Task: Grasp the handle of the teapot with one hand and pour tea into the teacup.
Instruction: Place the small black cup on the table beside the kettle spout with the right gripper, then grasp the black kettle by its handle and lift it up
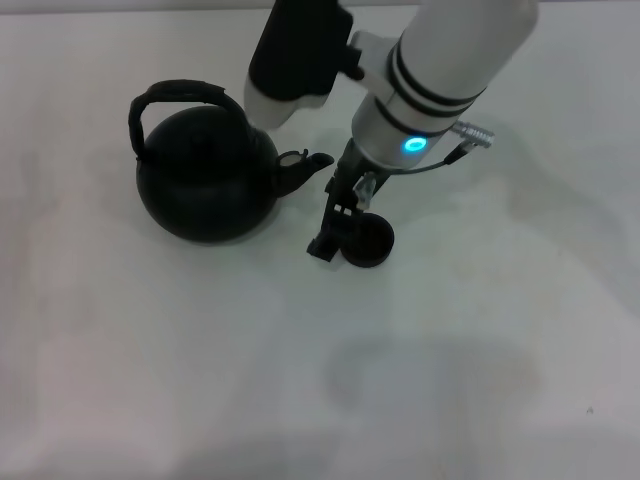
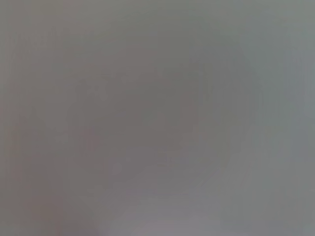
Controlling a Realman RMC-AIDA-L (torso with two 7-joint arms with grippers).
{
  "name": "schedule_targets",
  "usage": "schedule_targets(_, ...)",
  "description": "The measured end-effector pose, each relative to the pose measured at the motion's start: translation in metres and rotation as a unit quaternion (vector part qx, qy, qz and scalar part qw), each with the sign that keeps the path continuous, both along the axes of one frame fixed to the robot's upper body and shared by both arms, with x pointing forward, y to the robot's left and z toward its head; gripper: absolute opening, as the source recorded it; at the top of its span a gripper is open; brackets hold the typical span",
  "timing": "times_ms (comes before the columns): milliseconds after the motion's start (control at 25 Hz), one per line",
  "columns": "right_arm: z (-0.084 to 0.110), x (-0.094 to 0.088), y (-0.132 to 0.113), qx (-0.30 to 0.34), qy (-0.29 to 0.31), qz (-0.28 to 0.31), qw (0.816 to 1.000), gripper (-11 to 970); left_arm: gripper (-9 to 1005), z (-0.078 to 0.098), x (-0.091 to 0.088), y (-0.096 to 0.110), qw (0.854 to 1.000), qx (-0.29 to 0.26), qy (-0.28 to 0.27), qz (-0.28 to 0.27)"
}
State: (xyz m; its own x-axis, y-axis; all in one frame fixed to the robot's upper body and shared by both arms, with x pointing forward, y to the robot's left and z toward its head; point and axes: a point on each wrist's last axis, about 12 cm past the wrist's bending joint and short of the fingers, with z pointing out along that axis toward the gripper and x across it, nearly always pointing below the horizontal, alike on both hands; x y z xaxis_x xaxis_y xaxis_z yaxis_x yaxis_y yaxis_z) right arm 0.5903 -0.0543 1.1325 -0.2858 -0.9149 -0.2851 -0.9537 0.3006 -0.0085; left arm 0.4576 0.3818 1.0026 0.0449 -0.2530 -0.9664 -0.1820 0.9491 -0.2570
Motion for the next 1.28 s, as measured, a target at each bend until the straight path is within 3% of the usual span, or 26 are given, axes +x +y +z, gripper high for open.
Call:
schedule_targets(400, -0.006, 0.012, -0.035, 0.023, 0.011, -0.054, 0.998, 869, 645, 0.004, 0.002, 0.002, 1.0, 0.005, -0.009, -0.001)
schedule_targets(960, -0.011, 0.024, -0.142, 0.169, 0.029, -0.206, 0.963, 870, 646, 0.005, 0.001, 0.005, 1.0, 0.007, -0.013, 0.002)
schedule_targets(1040, -0.014, 0.025, -0.163, 0.201, 0.025, -0.251, 0.947, 870, 646, 0.005, 0.001, 0.005, 1.0, 0.008, -0.014, 0.002)
schedule_targets(1120, -0.017, 0.026, -0.188, 0.254, 0.017, -0.308, 0.917, 869, 646, 0.006, 0.001, 0.005, 1.0, 0.008, -0.014, 0.003)
schedule_targets(1200, -0.022, 0.023, -0.209, 0.314, 0.011, -0.36, 0.878, 869, 646, 0.006, 0.001, 0.005, 1.0, 0.008, -0.014, 0.003)
schedule_targets(1280, -0.027, 0.019, -0.233, 0.391, -0.002, -0.416, 0.821, 869, 646, 0.006, 0.001, 0.005, 1.0, 0.008, -0.014, 0.003)
